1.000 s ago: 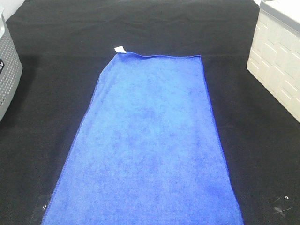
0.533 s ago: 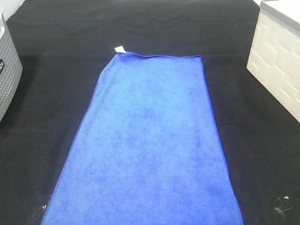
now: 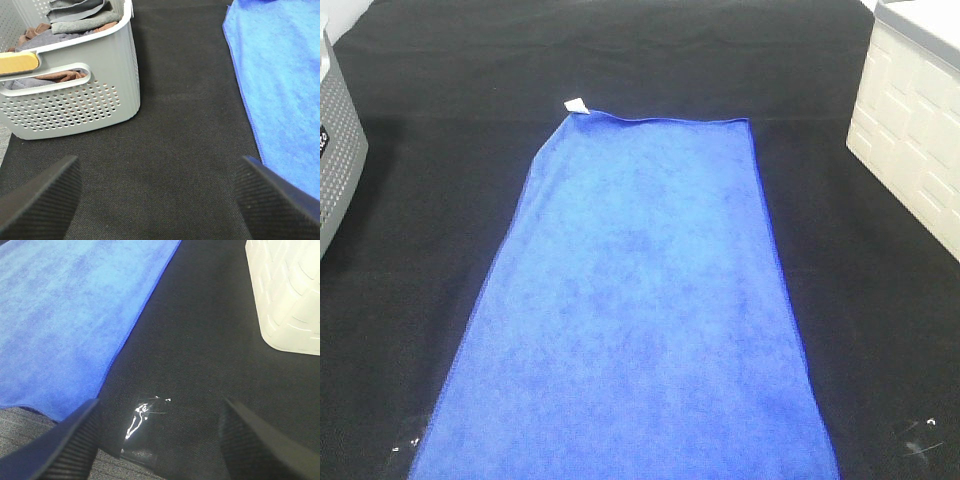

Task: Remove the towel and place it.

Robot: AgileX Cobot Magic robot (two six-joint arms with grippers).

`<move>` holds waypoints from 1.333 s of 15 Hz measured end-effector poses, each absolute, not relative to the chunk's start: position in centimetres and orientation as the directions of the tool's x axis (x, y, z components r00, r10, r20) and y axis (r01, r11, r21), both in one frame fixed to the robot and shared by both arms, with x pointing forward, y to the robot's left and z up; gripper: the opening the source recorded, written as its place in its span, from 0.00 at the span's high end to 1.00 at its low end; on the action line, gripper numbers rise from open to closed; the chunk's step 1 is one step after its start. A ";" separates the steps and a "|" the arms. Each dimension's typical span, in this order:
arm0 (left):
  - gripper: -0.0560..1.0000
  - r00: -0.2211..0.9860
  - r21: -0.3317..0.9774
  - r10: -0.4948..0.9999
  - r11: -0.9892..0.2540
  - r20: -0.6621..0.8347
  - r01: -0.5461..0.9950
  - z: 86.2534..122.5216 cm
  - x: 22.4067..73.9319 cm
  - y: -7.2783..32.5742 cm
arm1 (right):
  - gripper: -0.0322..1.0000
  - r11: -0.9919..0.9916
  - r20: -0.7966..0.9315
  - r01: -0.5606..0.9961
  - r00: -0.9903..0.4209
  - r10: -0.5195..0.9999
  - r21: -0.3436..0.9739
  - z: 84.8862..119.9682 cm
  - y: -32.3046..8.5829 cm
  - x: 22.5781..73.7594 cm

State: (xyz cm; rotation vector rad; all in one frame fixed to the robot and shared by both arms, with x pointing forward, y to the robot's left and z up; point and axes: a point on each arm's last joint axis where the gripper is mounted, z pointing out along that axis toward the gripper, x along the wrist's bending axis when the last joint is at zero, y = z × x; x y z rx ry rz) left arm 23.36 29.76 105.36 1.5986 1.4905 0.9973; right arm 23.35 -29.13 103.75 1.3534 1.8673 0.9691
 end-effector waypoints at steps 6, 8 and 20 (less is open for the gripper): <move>0.20 0.055 0.900 0.998 -0.034 0.011 0.436 105.4 23.4 29.4 | 0.33 0.181 -0.067 0.503 -0.236 0.969 0.845 103.8 -29.1 23.4; 0.20 0.059 0.900 0.998 -0.031 0.006 0.435 105.4 23.4 29.3 | 0.33 0.169 -0.066 0.507 -0.215 0.974 0.845 103.8 -29.1 23.4; 0.20 0.059 0.900 0.998 -0.030 0.005 0.435 105.4 23.4 29.3 | 0.33 0.166 -0.066 0.508 -0.210 0.975 0.845 103.8 -29.1 23.4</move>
